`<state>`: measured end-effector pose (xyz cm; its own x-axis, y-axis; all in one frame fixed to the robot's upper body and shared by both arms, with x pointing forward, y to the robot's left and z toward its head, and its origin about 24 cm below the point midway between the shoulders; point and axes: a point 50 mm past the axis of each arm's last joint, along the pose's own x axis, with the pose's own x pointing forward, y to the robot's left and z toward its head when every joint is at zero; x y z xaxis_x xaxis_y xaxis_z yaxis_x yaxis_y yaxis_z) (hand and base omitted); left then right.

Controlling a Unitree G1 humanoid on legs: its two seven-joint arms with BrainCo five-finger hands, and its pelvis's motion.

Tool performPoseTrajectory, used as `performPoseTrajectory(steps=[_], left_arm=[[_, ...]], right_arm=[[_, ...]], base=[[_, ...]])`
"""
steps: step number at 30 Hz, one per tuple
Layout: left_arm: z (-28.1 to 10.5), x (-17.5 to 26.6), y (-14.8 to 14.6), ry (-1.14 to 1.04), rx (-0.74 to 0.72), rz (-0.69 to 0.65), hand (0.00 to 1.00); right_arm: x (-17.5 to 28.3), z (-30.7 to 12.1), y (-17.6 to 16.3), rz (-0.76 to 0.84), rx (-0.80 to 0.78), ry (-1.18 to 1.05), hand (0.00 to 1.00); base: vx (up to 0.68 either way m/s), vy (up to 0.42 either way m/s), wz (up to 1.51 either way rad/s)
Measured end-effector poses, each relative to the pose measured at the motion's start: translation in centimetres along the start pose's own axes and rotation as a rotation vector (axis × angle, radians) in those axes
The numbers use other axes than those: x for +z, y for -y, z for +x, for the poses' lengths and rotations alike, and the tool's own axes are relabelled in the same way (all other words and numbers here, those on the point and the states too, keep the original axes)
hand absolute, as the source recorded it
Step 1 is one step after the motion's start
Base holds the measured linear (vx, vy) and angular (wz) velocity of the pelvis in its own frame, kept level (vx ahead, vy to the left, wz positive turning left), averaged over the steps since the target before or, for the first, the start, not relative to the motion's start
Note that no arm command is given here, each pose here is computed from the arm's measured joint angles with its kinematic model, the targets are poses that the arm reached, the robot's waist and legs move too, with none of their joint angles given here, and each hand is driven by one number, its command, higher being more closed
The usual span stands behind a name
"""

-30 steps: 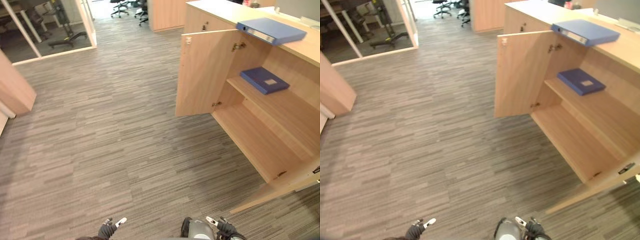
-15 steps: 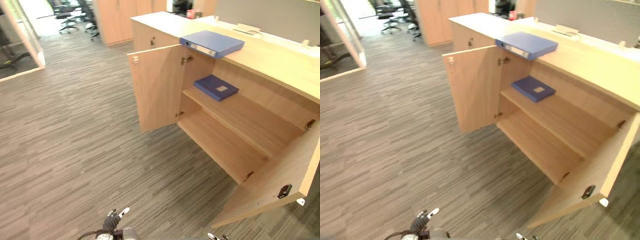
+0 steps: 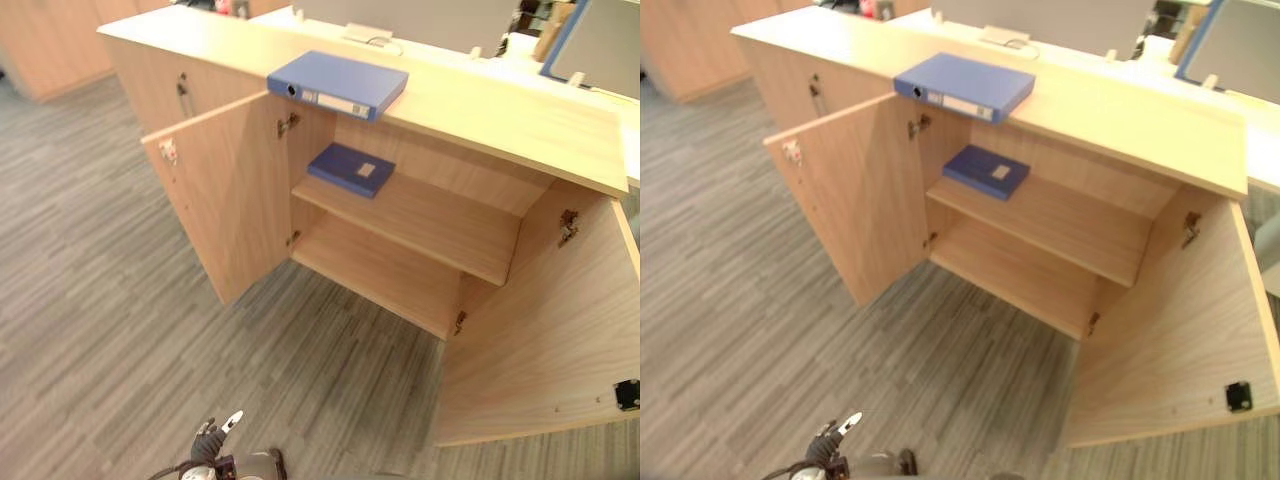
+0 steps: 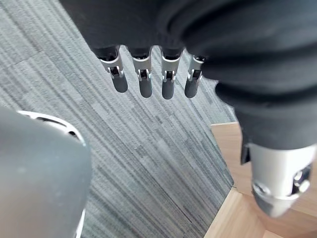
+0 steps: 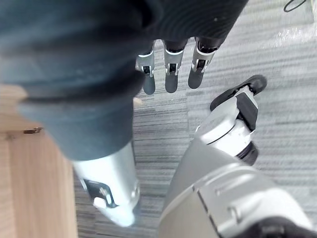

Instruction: Walk over to the cabinet, pick up the folder, carry it to the office cabinet, place the folder inside the office cabinet, then close the office cabinet door

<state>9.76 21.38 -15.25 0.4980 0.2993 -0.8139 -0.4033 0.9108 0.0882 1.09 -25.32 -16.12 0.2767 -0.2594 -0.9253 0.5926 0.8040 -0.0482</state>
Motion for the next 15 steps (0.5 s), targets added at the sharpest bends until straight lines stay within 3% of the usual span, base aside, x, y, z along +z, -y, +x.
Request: performPoseTrajectory(steps=[6, 11, 15], left_arm=[[0.0, 0.0, -0.4, -0.005, -0.039, 0.089, 0.00], [0.4, 1.3, 0.5, 0.030, -0.081, 0.130, 0.00], [0.6, 2.2, 1.7, 0.057, -0.120, 0.179, 0.00]], right_arm=[[2.7, -0.2, 2.8, -0.046, -0.043, 0.069, 0.00], [4.3, -0.5, 4.2, -0.070, -0.070, 0.113, 0.00], [5.5, -0.5, 4.9, -0.048, -0.082, 0.142, 0.00]], base=[[0.30, 0.183, -0.28], [0.33, -0.077, 0.05], [0.52, -0.247, 0.25]])
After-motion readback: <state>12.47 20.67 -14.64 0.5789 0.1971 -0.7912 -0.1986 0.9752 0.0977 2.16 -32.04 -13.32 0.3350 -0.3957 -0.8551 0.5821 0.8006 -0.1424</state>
